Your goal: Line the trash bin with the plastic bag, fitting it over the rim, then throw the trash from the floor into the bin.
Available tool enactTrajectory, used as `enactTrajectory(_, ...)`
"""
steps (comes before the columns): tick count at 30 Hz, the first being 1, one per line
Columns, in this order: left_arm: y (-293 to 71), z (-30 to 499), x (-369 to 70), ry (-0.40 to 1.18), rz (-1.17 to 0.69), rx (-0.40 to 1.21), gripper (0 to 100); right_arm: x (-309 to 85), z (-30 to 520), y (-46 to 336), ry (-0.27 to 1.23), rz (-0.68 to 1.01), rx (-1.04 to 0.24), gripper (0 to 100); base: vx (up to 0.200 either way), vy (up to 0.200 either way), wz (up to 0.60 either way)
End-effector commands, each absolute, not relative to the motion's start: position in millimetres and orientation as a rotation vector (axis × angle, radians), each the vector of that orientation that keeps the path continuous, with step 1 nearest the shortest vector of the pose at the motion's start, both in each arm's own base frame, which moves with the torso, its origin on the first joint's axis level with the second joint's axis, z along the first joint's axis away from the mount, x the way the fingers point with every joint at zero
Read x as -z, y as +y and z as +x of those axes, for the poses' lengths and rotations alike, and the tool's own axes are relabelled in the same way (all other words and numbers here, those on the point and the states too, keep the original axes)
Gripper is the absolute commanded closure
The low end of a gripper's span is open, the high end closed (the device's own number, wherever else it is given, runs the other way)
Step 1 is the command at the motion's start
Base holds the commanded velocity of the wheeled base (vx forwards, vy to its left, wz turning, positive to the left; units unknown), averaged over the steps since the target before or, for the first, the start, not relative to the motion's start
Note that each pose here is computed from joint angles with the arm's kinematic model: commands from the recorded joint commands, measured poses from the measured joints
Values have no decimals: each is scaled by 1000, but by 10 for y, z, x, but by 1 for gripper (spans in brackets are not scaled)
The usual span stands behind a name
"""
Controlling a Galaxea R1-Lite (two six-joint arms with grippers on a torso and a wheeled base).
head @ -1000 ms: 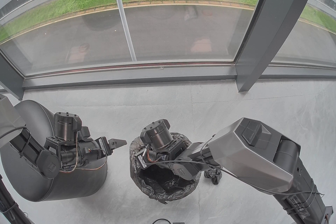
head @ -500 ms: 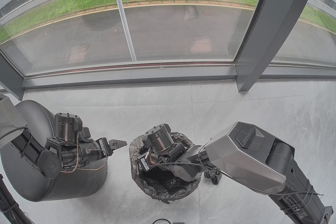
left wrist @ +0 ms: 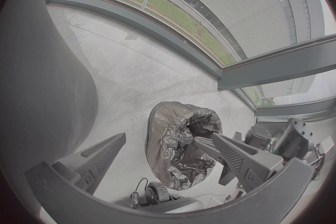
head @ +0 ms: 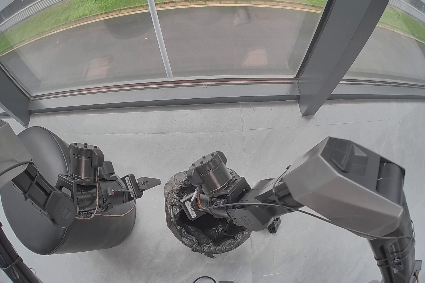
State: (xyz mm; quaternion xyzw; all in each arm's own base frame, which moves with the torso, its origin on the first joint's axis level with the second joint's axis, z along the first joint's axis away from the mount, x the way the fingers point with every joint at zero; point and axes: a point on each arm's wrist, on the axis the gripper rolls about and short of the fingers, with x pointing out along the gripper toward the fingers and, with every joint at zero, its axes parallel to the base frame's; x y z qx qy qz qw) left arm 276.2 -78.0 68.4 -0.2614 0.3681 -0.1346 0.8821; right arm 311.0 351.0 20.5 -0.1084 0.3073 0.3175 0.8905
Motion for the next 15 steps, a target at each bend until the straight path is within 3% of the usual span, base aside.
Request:
enactTrajectory(1, -790, 2653, -847, 721, -546, 309, 0, -755, 2787, 3285, 592, -203, -652, 100, 0, 0, 0)
enactTrajectory(7, -723, 2397, -1165, 623, -581, 339, 0, -981, 2432, 3018, 593, -238, -627, 100, 0, 0, 0)
enactTrajectory(15, -491, 1586, -1663, 408, -569, 409, 0, -1345, 2052, 2478, 542, -224, -559, 100, 0, 0, 0)
